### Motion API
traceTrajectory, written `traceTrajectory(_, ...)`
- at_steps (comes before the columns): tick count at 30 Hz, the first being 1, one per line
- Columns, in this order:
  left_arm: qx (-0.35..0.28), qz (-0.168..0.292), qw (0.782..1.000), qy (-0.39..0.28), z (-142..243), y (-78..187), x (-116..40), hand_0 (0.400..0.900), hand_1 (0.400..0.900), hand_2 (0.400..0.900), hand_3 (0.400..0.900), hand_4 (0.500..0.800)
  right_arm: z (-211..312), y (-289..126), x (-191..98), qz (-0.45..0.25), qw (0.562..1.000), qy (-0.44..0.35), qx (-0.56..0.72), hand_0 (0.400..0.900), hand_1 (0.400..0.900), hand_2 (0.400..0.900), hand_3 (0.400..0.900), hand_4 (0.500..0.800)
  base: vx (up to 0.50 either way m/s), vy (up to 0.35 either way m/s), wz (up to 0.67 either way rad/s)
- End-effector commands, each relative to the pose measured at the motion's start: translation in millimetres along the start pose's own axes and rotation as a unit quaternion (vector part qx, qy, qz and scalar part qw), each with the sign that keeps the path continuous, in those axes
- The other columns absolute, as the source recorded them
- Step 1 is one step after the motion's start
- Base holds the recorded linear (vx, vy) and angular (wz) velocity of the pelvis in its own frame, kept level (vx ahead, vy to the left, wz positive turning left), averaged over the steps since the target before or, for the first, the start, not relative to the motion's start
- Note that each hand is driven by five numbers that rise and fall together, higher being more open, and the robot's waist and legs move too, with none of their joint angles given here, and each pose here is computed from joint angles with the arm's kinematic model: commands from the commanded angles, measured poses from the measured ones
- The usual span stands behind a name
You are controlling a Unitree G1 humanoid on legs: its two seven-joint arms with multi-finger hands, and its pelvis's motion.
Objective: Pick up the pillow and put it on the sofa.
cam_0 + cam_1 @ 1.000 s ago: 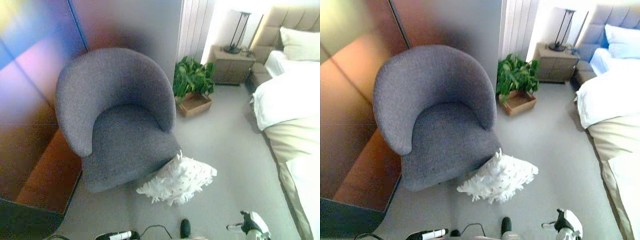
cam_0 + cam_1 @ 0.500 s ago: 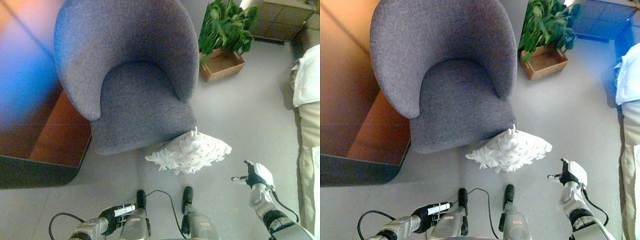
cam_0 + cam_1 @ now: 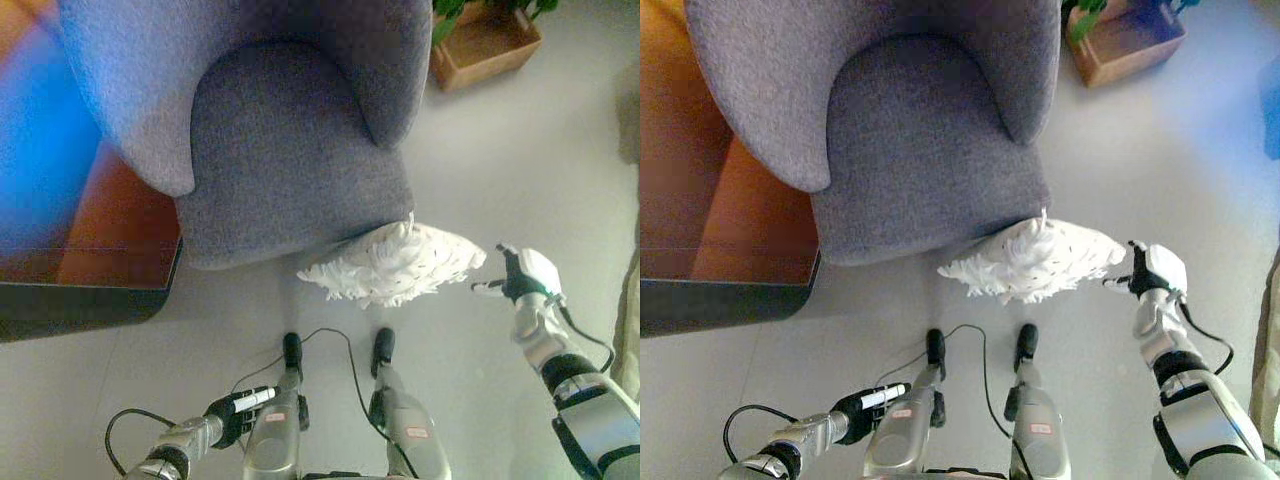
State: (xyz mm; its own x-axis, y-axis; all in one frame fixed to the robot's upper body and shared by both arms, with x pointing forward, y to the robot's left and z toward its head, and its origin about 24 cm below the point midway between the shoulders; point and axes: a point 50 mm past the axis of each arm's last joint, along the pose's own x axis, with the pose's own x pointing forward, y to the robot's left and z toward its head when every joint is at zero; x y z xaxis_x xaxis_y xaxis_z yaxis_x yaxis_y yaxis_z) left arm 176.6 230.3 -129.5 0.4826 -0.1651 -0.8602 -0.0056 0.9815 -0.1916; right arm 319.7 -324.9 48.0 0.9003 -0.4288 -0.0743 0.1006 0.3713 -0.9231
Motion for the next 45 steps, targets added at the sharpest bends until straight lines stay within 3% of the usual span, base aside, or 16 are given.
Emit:
traceTrajectory(1, -0.016, -0.017, 0.999, 0.044, -17, -6, 1.5, 0.9, 0.9, 0.9, 0.9, 0.8, 22, -71, 22, -0.091, 0.995, -0.039, -0.014, 0.9, 0.9, 0.9, 0.9, 0.8, -0.059, 0.06, 0.05)
traceTrajectory(15, -0.031, -0.047, 0.998, 0.023, -7, -20, 6.1, 0.9, 0.9, 0.9, 0.9, 0.8, 88, -138, 32, -0.13, 0.984, -0.124, 0.012, 0.9, 0.9, 0.9, 0.9, 0.8, -0.019, 0.077, 0.07)
traceTrajectory(29, -0.031, -0.071, 0.997, 0.001, 5, -33, 9.7, 0.9, 0.9, 0.9, 0.9, 0.8, 166, -150, 21, -0.084, 0.966, -0.231, 0.08, 0.9, 0.9, 0.9, 0.9, 0.8, 0.002, 0.034, 0.02)
traceTrajectory(45, -0.034, -0.081, 0.996, -0.01, 9, -43, 11.9, 0.9, 0.9, 0.9, 0.9, 0.8, 195, -173, 14, -0.079, 0.96, -0.245, 0.106, 0.9, 0.9, 0.9, 0.9, 0.8, 0.001, 0.018, 0.0)
